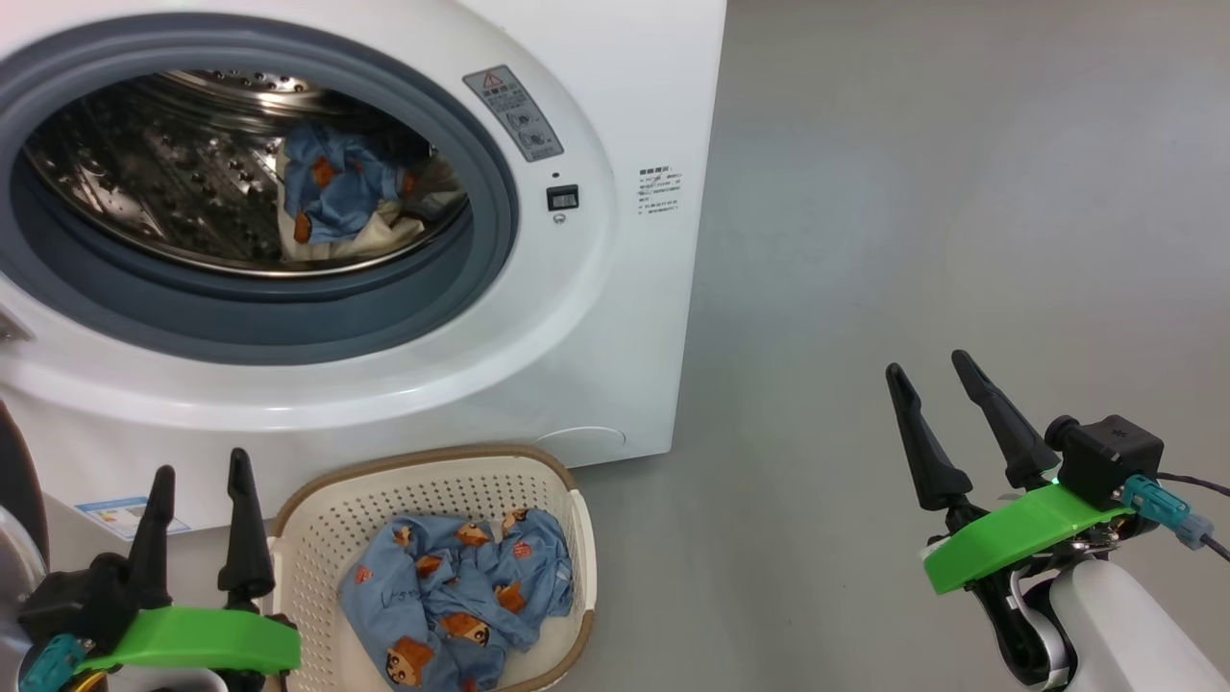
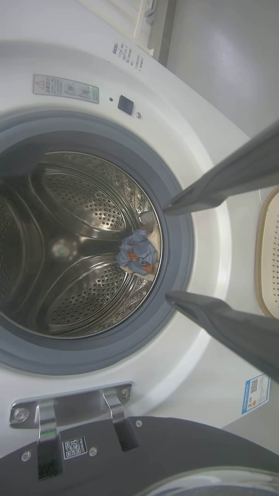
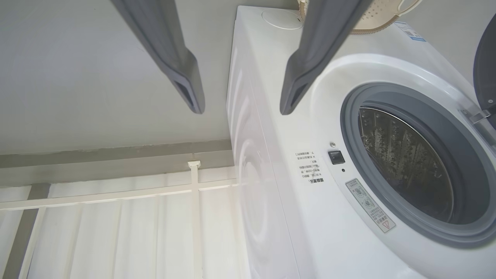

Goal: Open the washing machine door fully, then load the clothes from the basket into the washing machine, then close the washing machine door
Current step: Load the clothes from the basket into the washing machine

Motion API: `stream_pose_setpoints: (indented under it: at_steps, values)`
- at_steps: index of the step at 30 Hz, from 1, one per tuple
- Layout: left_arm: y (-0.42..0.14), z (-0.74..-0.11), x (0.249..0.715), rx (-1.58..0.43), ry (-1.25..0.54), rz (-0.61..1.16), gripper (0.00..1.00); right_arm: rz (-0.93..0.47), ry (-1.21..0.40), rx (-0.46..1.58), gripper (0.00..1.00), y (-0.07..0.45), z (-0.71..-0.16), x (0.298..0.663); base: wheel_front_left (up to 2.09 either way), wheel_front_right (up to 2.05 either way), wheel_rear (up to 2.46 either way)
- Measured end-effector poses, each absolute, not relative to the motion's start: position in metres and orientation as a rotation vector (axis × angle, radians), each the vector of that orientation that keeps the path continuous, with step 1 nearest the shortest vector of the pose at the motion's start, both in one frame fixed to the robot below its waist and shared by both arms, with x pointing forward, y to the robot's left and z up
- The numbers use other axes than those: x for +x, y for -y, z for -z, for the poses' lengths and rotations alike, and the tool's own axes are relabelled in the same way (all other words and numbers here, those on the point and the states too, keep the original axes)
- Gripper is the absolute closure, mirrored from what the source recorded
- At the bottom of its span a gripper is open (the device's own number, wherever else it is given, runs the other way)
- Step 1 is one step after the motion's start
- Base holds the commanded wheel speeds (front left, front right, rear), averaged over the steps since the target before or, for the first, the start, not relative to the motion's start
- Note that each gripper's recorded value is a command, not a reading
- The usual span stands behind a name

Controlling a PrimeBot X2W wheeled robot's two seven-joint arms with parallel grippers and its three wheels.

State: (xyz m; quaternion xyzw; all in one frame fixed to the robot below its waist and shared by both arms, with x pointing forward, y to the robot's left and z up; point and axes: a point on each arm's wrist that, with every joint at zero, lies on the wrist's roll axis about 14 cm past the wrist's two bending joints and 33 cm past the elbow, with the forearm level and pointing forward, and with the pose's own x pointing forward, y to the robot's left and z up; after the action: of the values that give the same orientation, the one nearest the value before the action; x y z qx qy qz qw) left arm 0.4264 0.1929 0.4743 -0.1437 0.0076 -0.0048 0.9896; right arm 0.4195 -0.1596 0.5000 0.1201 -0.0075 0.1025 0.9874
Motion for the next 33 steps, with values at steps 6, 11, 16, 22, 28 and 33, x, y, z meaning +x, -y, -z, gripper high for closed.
stream_pose_setpoints:
  at_steps: [6,11,16,22,28,33]
  values:
    - [-0.192,-0.469,0.427,-0.289,-0.03,0.011,0.0,-0.203,0.007,0.243,0.0,0.16,-0.497,0.42,0.0,0.0,0.0]
    - [-0.189,-0.451,0.426,-0.287,-0.086,0.013,0.0,-0.201,-0.008,0.246,0.0,0.16,-0.491,0.422,0.0,0.0,0.0]
    - [-0.18,-0.434,0.432,-0.294,-0.139,0.035,0.0,-0.196,-0.035,0.26,0.0,0.157,-0.48,0.425,0.0,0.0,0.0]
    - [-0.175,-0.413,0.442,-0.283,-0.204,0.059,0.0,-0.184,-0.075,0.275,0.0,0.156,-0.463,0.429,0.0,0.0,0.0]
    - [-0.16,-0.379,0.447,-0.289,-0.319,0.098,0.0,-0.174,-0.097,0.288,0.0,0.156,-0.452,0.441,0.0,0.0,0.0]
    - [-0.152,-0.349,0.452,-0.285,-0.414,0.122,0.0,-0.165,-0.115,0.305,0.0,0.153,-0.44,0.451,0.0,0.0,0.0]
